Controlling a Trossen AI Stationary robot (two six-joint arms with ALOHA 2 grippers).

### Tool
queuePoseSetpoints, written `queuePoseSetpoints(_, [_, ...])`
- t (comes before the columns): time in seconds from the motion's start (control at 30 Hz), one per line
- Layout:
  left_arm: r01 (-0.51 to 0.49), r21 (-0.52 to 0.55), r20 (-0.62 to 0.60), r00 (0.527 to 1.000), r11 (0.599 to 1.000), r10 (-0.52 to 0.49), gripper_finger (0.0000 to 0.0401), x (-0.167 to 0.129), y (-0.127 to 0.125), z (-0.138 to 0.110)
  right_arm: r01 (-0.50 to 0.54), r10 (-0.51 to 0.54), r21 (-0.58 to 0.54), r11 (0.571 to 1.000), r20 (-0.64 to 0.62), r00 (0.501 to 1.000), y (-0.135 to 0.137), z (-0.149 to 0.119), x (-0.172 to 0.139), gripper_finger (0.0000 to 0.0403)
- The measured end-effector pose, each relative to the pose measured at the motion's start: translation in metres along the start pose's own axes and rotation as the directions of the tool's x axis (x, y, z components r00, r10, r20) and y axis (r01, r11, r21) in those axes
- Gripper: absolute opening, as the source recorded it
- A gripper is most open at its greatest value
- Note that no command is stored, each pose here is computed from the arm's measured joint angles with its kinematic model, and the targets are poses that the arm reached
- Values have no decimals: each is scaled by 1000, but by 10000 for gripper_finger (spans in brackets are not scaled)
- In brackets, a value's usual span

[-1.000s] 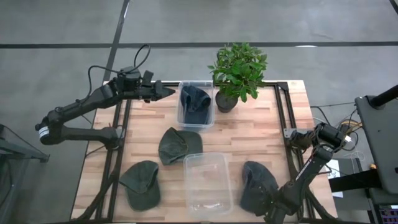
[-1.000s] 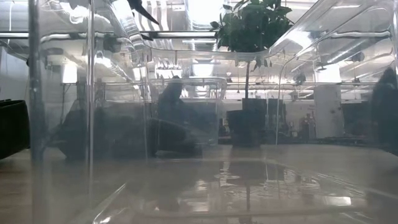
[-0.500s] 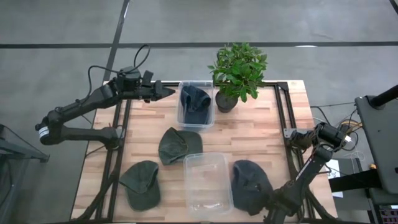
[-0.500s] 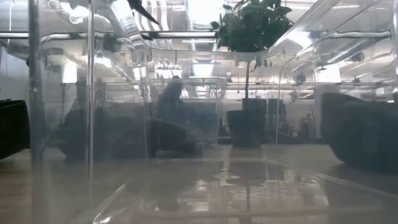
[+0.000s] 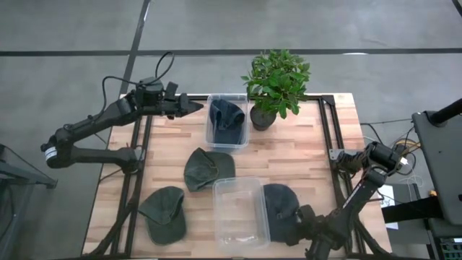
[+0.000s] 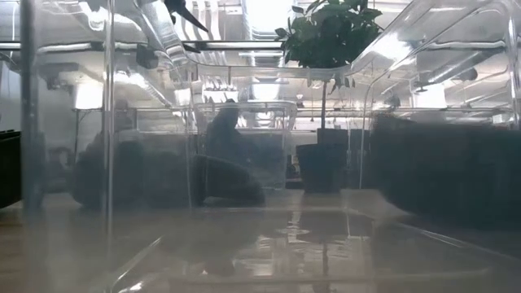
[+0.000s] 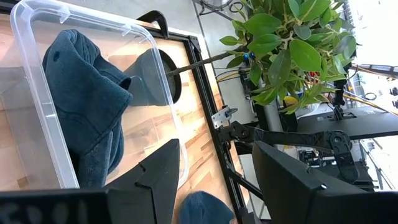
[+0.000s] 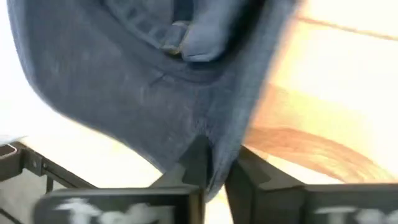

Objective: Pick & Place hat
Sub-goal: Put the blue cap into the top transparent bin

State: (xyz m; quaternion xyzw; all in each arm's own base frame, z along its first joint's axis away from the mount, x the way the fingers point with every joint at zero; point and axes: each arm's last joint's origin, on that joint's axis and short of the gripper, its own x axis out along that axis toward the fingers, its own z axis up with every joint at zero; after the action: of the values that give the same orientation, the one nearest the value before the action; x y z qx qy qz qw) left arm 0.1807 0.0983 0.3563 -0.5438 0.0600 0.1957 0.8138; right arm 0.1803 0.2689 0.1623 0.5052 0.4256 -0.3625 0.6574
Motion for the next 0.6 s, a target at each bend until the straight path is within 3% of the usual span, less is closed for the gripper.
queuePoseSetpoints(0.23, [0, 4, 0, 1000, 1000, 0, 195, 0, 0, 0, 108, -108, -18, 994, -9, 994, 8, 2, -22, 12])
queuePoseSetpoints(0.4, [0, 5, 0, 1000, 1000, 0, 195, 0, 0, 0, 244, -239, -58, 968, 69, 968, 19, 10, -63, 11])
queuePoseSetpoints(0.6, [1, 11, 0, 1000, 1000, -1, 195, 0, 0, 0, 311, -295, -77, 947, 169, 940, 34, 24, -117, 10])
